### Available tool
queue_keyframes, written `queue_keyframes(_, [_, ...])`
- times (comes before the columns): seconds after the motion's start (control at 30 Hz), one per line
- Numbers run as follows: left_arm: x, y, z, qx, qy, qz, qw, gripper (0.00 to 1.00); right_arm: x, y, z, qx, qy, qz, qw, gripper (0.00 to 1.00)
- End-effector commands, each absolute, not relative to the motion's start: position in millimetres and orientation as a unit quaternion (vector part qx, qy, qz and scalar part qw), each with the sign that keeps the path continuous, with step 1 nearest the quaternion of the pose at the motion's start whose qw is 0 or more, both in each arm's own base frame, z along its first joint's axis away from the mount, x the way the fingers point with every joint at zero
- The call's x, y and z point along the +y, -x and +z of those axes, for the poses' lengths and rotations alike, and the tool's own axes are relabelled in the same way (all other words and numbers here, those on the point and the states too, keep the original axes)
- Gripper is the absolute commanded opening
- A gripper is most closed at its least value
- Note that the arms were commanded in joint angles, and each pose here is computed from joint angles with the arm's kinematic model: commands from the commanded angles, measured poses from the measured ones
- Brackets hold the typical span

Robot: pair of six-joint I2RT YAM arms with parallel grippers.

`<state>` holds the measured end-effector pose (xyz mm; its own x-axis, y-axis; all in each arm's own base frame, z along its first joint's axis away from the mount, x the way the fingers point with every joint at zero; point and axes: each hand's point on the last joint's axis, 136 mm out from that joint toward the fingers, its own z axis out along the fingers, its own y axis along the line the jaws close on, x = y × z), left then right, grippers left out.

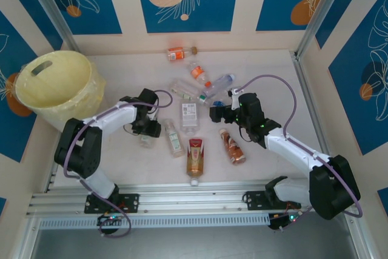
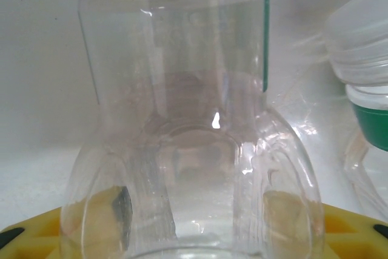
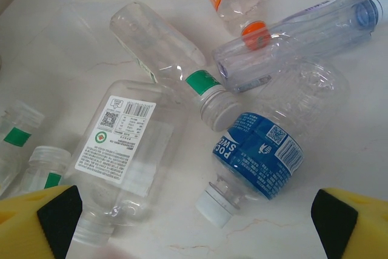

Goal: Put the plastic bottles in the bin

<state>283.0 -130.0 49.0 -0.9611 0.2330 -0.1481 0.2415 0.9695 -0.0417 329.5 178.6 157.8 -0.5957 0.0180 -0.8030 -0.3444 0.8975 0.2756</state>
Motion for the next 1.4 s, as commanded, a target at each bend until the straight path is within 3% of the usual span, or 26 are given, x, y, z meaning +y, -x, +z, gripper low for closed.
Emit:
queue_keyframes(0.0, [-141,-296,83,0.984,-0.121,-0.06,0.118,0.45,182,-335,170,0.864,0.089,0.208,0.45,0.99])
queue_keyframes(0.27, [-158,-316,130,0.969,-0.108,-0.11,0.192,0.08,183,-335,171,0.861,0.09,0.21,0.454,1.0])
queue_keyframes(0.37, [-161,-325,159,0.962,-0.102,-0.119,0.224,0.0,184,-336,174,0.859,0.091,0.213,0.457,1.0])
queue_keyframes(0.53, [-155,-338,222,0.94,-0.095,-0.114,0.307,0.0,182,-337,176,0.857,0.087,0.209,0.462,1.0])
queue_keyframes(0.87, [-117,-360,382,0.818,-0.063,-0.055,0.569,0.0,183,-339,179,0.852,0.084,0.214,0.47,1.0])
queue_keyframes(1.03, [-79,-361,445,0.774,-0.034,0.051,0.63,0.0,184,-338,179,0.852,0.09,0.212,0.47,1.0])
queue_keyframes(1.13, [-71,-358,474,0.745,-0.036,0.062,0.664,0.0,184,-338,179,0.852,0.088,0.214,0.47,1.0])
queue_keyframes(1.37, [-1,-353,511,0.717,0.049,0.13,0.683,0.0,187,-340,181,0.85,0.095,0.215,0.471,0.99])
